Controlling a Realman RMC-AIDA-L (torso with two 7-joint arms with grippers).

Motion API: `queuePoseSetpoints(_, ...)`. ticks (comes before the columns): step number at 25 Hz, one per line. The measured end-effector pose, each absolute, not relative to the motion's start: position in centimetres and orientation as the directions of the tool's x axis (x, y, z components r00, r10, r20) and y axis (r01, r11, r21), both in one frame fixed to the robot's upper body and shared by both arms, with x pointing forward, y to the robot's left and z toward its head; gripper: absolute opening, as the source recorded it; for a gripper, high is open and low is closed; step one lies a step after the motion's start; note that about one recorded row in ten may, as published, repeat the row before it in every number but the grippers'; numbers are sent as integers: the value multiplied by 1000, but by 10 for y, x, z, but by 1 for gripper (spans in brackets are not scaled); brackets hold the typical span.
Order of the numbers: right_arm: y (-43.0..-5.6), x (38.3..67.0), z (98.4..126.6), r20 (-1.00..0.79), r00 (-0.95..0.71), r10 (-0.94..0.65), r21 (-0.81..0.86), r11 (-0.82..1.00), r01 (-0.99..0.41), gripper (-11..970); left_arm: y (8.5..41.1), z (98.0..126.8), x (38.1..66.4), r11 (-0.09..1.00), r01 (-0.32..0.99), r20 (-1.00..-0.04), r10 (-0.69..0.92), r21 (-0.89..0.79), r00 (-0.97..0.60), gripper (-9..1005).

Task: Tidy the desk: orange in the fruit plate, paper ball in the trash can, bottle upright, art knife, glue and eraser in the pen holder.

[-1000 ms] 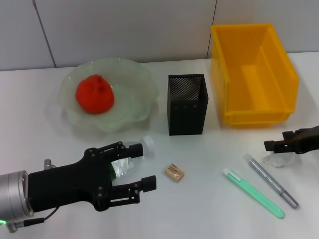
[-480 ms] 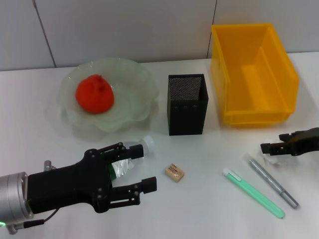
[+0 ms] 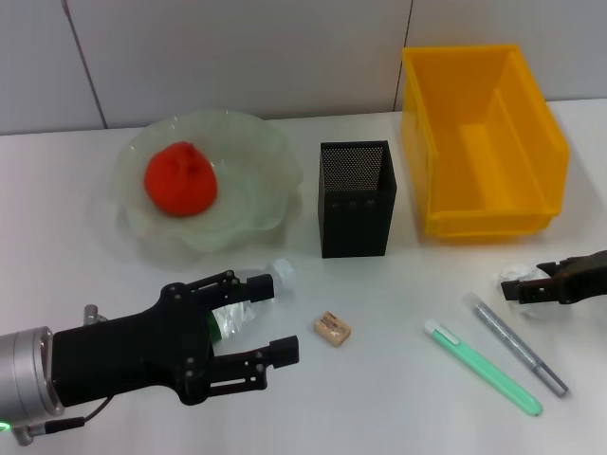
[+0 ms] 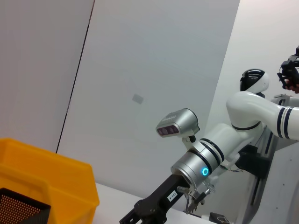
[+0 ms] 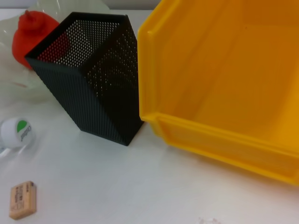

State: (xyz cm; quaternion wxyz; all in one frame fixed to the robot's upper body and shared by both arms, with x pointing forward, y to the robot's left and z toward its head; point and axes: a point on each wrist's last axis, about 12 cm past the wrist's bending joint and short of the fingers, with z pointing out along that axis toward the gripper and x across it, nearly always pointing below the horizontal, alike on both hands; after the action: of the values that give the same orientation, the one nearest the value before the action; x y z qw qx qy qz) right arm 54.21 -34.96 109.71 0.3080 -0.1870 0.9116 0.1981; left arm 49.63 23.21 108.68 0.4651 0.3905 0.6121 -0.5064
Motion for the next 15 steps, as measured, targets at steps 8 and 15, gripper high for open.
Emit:
queuePoseSetpoints(8,-350,541,1097,-631,-746,-214,251,853,-457,751,232,1087,496,183,949,-965,0,-257,-261,803)
queuePoseSetpoints(15,-349,540,1097,-626,-750,-213,261,849,-459,751,232,1087,496,180,949,-965,-1,-258,-262,803)
